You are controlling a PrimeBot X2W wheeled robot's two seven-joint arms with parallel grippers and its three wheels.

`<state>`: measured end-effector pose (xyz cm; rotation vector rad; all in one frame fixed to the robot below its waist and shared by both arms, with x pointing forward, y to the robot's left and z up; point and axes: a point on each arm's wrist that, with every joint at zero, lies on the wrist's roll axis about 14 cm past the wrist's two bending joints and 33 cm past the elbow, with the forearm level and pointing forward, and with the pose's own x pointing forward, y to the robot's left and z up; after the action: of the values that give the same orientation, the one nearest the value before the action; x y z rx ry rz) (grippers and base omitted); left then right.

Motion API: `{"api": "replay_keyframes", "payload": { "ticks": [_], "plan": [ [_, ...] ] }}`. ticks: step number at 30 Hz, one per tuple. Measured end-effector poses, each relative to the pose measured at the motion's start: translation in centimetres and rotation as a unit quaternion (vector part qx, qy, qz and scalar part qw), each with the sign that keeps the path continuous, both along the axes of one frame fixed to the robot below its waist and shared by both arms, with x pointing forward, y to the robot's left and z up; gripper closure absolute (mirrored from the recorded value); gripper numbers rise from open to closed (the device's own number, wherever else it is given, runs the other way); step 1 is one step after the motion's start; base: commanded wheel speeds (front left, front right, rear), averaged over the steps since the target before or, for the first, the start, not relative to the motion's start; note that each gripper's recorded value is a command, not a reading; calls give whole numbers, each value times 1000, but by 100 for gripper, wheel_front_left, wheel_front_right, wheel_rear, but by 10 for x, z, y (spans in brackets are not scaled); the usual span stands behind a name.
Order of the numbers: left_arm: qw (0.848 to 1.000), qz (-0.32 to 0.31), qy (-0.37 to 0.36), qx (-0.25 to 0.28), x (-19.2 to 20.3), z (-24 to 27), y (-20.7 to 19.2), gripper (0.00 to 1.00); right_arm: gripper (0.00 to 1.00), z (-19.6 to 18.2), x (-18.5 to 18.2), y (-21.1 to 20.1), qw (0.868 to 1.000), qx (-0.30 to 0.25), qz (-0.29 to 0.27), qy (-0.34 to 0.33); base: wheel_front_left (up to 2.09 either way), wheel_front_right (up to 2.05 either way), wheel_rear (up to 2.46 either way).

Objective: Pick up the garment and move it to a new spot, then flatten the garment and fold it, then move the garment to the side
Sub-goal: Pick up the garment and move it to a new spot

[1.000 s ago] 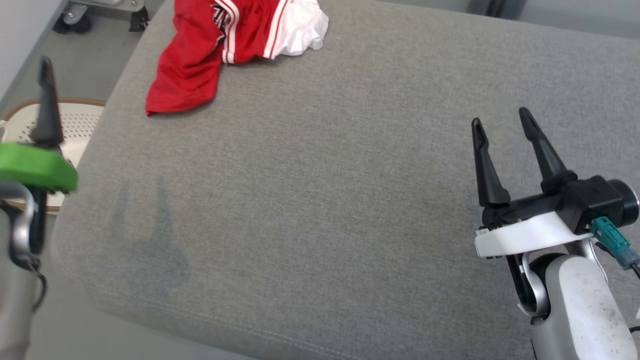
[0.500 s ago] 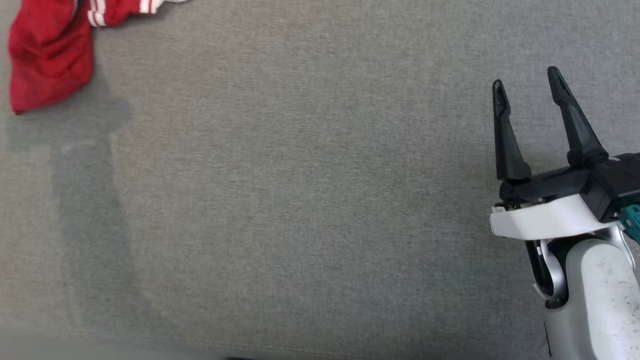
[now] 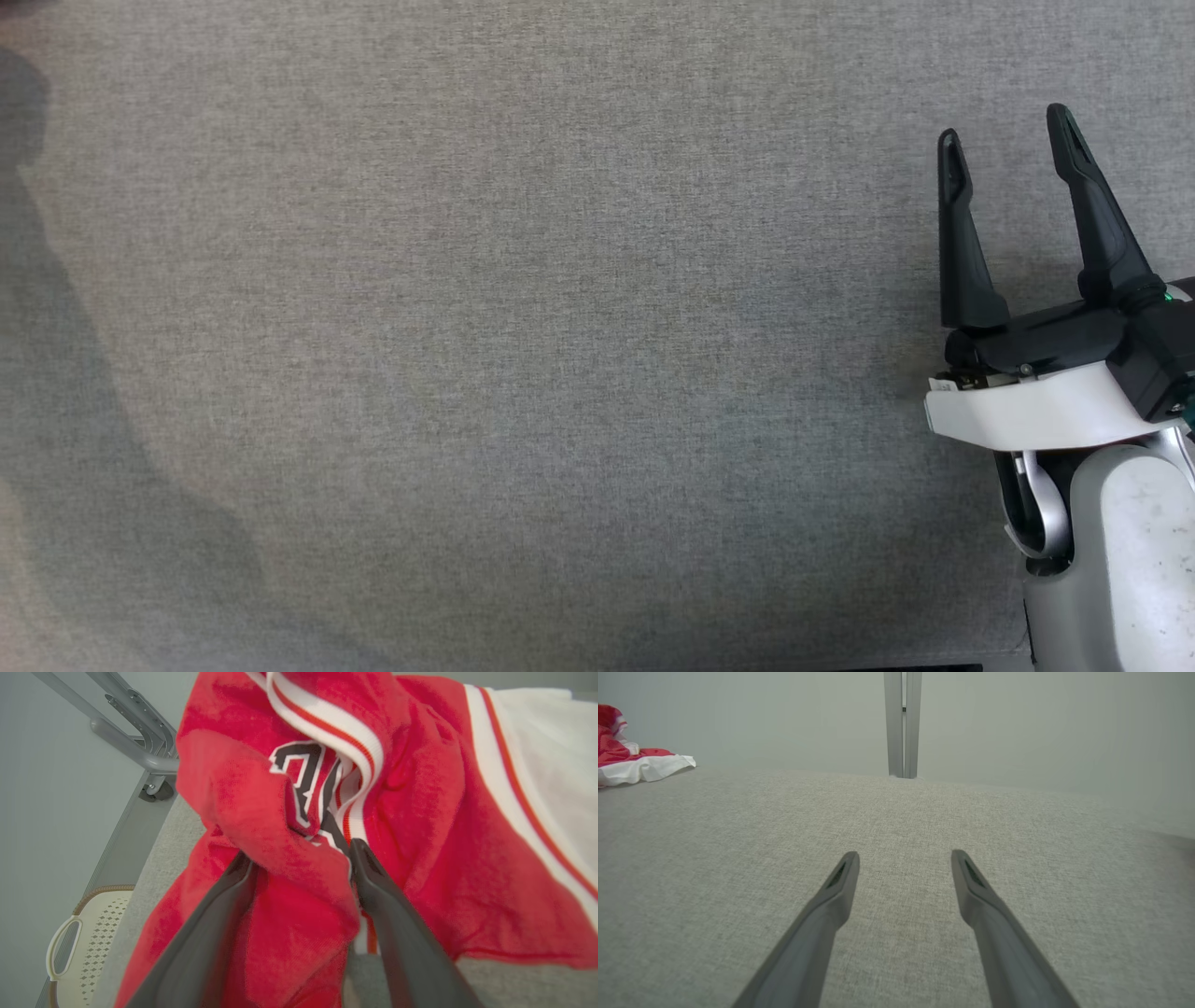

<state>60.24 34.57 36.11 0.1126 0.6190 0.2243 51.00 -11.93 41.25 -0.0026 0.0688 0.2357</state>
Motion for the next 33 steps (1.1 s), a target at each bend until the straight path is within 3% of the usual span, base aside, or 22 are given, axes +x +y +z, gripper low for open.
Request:
{"api": "replay_keyframes", "payload": {
  "ticks": [1,2,11,19,26,33],
  "plan": [
    [1000,0,4,-1,0,-4,-1,96,0,-1,0,-2,1000,0,-2,1,0,0,0],
    [1000,2,7,-2,-1,-8,-1,100,0,-2,-1,-3,1000,-1,-4,2,0,0,0],
    [999,9,-35,11,-2,23,10,100,0,13,-3,-3,1000,7,-4,-13,0,0,0],
    [994,-41,-98,26,7,91,-4,100,0,40,-11,-3,999,25,-5,-39,0,0,0],
    [976,-118,-180,19,13,175,-54,100,0,64,-32,-14,997,40,-21,-54,0,0,0],
    [941,-215,-261,-16,-5,257,-138,100,0,89,-64,-34,995,48,-49,-72,0,0,0]
  ]
}}
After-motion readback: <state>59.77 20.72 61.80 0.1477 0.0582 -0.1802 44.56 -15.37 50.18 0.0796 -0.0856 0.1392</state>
